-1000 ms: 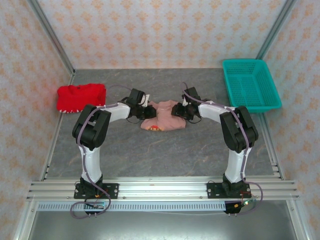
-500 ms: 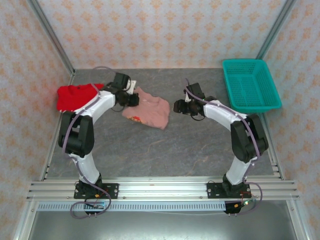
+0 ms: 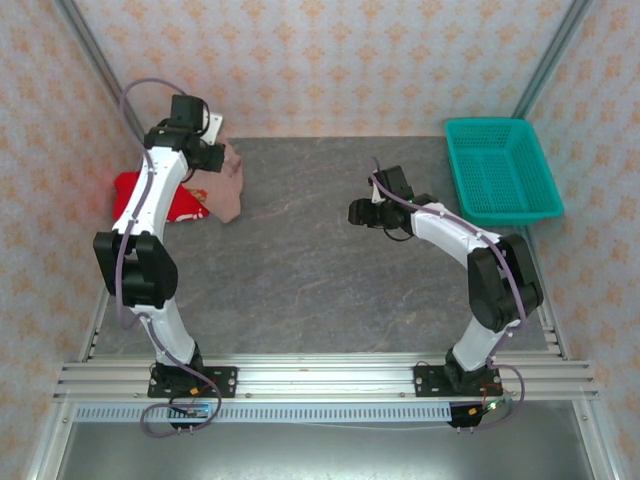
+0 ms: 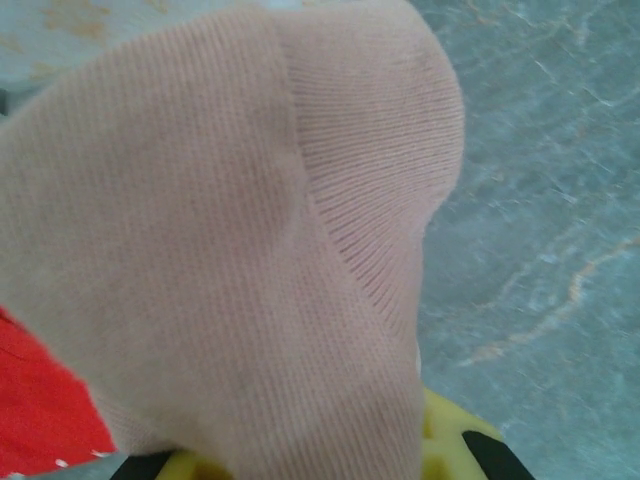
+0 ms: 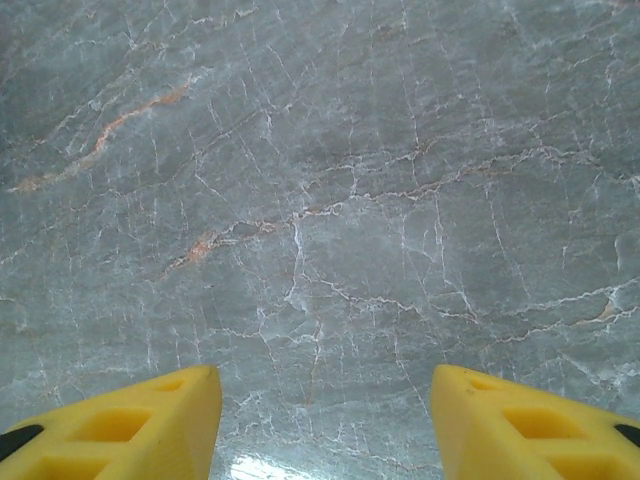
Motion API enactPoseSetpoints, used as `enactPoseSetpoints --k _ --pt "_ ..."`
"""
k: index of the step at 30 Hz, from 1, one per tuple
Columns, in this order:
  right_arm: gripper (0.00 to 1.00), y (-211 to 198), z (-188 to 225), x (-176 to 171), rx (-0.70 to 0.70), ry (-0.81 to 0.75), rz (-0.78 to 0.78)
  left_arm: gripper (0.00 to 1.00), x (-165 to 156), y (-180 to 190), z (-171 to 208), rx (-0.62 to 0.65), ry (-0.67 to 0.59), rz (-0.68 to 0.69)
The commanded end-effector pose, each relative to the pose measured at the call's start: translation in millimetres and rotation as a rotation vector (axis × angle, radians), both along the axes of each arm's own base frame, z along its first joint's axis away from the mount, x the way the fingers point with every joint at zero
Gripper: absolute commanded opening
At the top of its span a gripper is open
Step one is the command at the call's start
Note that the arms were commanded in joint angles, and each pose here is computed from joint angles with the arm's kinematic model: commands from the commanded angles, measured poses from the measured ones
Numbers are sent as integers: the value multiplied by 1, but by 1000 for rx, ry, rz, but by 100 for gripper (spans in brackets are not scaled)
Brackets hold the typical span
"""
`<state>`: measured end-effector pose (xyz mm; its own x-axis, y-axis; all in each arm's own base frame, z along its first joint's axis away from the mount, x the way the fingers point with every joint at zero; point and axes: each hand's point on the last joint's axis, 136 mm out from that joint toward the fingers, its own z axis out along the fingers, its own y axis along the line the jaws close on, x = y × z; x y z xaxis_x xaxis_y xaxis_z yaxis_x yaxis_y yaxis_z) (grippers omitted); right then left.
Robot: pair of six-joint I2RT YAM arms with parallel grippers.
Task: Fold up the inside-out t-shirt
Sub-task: Place the T-shirt on the T-shirt.
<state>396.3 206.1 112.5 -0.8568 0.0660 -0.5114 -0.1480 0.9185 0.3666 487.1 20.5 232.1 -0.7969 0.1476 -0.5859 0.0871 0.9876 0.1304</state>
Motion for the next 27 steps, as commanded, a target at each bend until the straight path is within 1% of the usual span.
enactPoseSetpoints --k 1,3,6,17,22,27 --pt "58 3 -3 2 6 -8 15 0 -6 22 2 57 61 -11" --pt "58 4 -4 2 8 -7 18 0 -2 29 -6 57 90 -8" --pt "58 5 -4 2 13 -5 19 0 -2 37 -2 42 93 5" --pt "58 6 -10 2 16 12 21 0 -1 49 30 -51 26 5" --pt "58 7 -12 2 15 21 23 0 -2 65 39 -42 8 32" --pt "58 6 -15 1 12 29 23 0 2 88 27 -20 32 71"
